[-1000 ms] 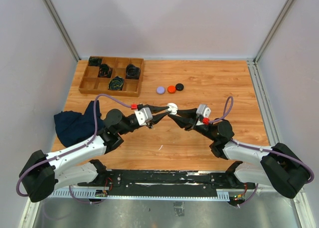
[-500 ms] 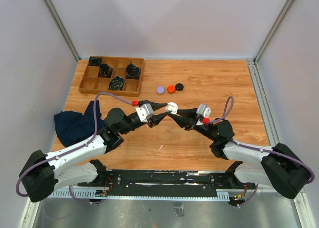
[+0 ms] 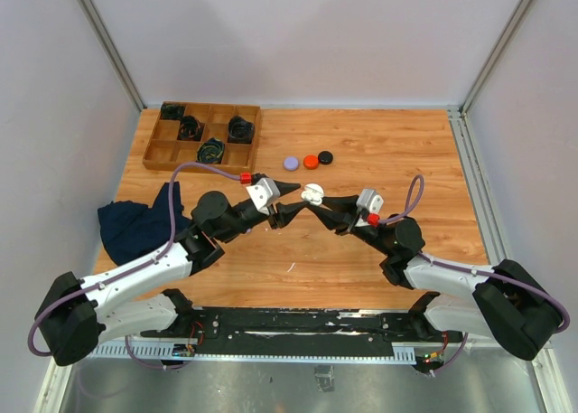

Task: Insert the wireless bluetooth earbuds into the charging case
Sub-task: Place the earbud in the charging case.

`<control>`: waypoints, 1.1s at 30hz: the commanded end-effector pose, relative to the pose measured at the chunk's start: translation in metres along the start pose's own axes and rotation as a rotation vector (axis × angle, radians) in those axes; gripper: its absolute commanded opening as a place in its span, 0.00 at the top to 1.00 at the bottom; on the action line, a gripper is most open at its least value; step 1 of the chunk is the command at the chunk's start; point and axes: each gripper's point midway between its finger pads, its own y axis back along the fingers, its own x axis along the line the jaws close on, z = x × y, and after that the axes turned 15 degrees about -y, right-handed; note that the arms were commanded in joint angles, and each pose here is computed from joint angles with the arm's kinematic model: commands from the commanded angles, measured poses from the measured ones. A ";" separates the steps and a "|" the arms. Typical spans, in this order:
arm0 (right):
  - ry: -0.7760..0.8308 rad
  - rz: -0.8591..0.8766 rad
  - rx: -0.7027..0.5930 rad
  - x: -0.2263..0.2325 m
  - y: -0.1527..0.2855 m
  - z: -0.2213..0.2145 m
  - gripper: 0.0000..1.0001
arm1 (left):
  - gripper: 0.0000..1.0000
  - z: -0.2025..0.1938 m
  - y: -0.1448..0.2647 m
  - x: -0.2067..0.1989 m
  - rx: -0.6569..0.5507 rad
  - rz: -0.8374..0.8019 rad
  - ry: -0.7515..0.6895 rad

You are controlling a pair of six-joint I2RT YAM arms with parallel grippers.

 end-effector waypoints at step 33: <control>0.049 -0.046 -0.062 -0.007 0.002 0.006 0.99 | 0.25 0.005 -0.002 0.009 0.050 0.078 0.216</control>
